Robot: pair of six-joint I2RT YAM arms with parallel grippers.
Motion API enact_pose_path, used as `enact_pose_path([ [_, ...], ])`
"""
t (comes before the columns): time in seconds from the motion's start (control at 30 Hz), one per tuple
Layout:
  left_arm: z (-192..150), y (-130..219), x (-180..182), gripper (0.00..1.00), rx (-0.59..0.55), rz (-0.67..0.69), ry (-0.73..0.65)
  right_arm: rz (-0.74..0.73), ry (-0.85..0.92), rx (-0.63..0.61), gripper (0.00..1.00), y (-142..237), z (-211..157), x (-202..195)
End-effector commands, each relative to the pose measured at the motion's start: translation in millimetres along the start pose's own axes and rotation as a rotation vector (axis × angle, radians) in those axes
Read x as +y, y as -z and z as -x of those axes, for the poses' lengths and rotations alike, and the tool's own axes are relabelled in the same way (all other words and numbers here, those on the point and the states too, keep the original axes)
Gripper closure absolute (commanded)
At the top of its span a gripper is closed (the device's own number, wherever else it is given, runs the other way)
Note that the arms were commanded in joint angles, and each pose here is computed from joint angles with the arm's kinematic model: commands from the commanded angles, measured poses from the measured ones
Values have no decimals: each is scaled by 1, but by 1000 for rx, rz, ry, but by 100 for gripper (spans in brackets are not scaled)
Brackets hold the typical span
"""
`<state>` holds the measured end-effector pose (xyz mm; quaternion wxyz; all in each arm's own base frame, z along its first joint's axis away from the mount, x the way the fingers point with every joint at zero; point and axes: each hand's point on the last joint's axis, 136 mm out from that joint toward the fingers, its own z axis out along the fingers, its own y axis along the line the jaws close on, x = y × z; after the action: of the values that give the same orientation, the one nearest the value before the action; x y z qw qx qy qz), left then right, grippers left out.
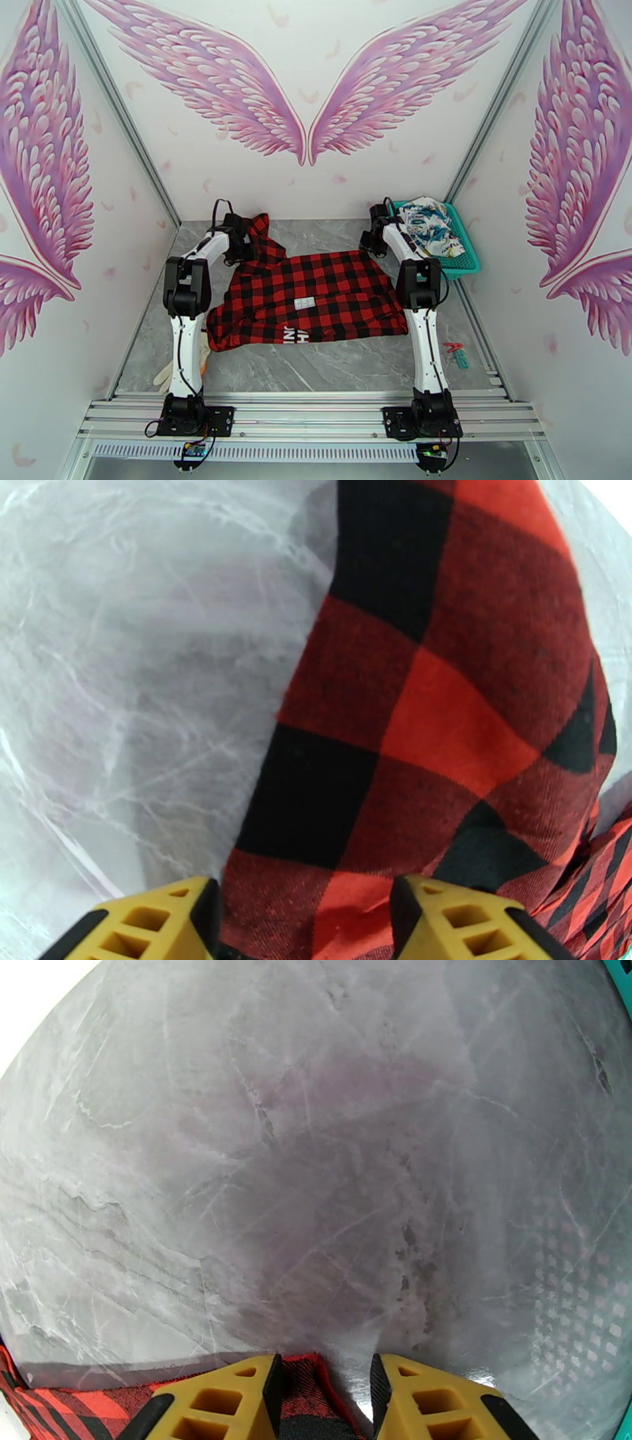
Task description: Fold and stack the mixed laundry pile
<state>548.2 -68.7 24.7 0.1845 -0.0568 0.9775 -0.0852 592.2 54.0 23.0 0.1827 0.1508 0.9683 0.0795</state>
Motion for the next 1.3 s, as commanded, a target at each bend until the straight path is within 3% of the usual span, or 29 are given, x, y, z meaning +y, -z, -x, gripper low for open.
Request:
enact_pose_path([
  [0.0, 0, -11, -1, 42, 12, -15, 37, 26, -14, 90, 63, -16, -28, 9],
  [0.13, 4, -20, -7, 56, 6, -85, 81, 61, -23, 90, 68, -21, -29, 17],
  [0.53, 17, -16, -13, 96, -24, -172, 113, 119, -4, 24, 98, -6, -10, 33],
  [0.9, 41, 33, -6, 100, -156, -153, 81, 90, 57, -53, 100, 27, 7, 30],
  [1.27, 33, 58, -1, 100, -217, -236, 63, 36, 122, -113, 100, 61, 22, 12],
])
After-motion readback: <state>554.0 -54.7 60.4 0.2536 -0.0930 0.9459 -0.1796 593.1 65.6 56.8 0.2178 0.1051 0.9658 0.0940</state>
